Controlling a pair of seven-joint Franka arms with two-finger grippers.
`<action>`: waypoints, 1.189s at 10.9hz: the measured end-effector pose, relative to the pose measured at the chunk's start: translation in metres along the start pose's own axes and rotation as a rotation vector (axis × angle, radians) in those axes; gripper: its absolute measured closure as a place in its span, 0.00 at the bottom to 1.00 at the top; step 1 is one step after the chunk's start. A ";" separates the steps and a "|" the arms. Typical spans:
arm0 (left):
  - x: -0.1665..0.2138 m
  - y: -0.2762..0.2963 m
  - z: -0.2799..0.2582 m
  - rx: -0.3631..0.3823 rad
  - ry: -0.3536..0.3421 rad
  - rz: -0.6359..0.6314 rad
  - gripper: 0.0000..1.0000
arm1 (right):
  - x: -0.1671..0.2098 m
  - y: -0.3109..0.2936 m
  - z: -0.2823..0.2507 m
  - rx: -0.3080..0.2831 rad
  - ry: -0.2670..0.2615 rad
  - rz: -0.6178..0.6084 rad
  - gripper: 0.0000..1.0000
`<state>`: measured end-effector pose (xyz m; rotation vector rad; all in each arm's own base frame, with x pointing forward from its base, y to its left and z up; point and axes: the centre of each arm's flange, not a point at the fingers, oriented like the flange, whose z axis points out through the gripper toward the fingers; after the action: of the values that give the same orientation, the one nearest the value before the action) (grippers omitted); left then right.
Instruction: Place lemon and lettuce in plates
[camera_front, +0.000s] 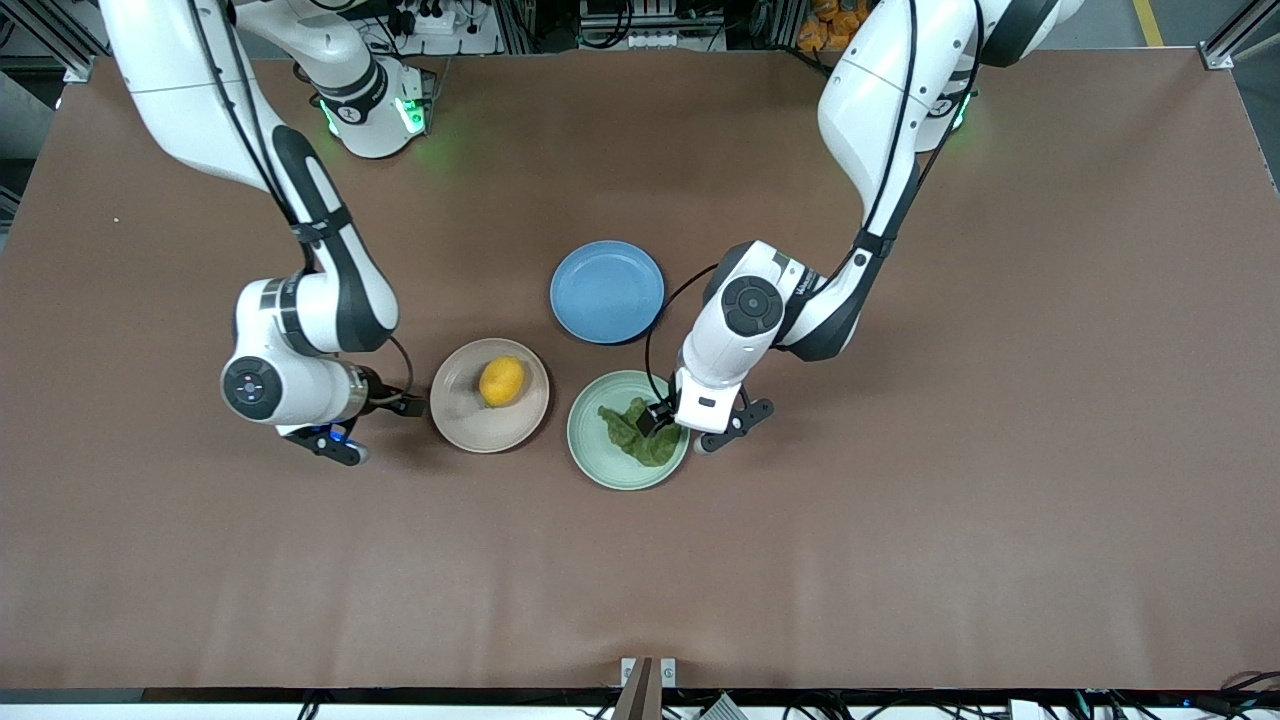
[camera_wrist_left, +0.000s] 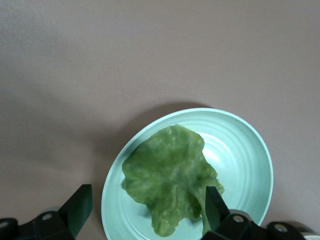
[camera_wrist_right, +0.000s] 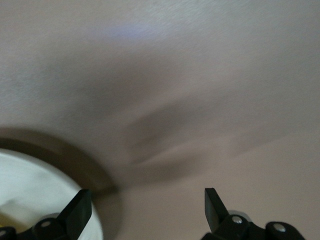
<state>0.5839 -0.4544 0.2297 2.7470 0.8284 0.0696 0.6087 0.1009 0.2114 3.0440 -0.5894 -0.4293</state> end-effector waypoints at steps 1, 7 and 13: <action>0.001 0.002 -0.003 -0.001 0.001 0.003 0.00 | 0.004 0.011 -0.003 -0.017 -0.001 -0.016 0.00; 0.024 -0.009 -0.034 0.116 -0.019 0.081 0.00 | 0.035 0.120 -0.014 -0.022 -0.029 -0.149 0.00; 0.110 -0.062 -0.075 0.220 -0.052 0.302 0.00 | -0.005 0.121 -0.018 -0.029 0.064 -0.197 0.00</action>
<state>0.6326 -0.3260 0.2817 3.0459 0.4235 -0.0361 0.5647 -0.0107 0.2372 3.0858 -0.2790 -0.3389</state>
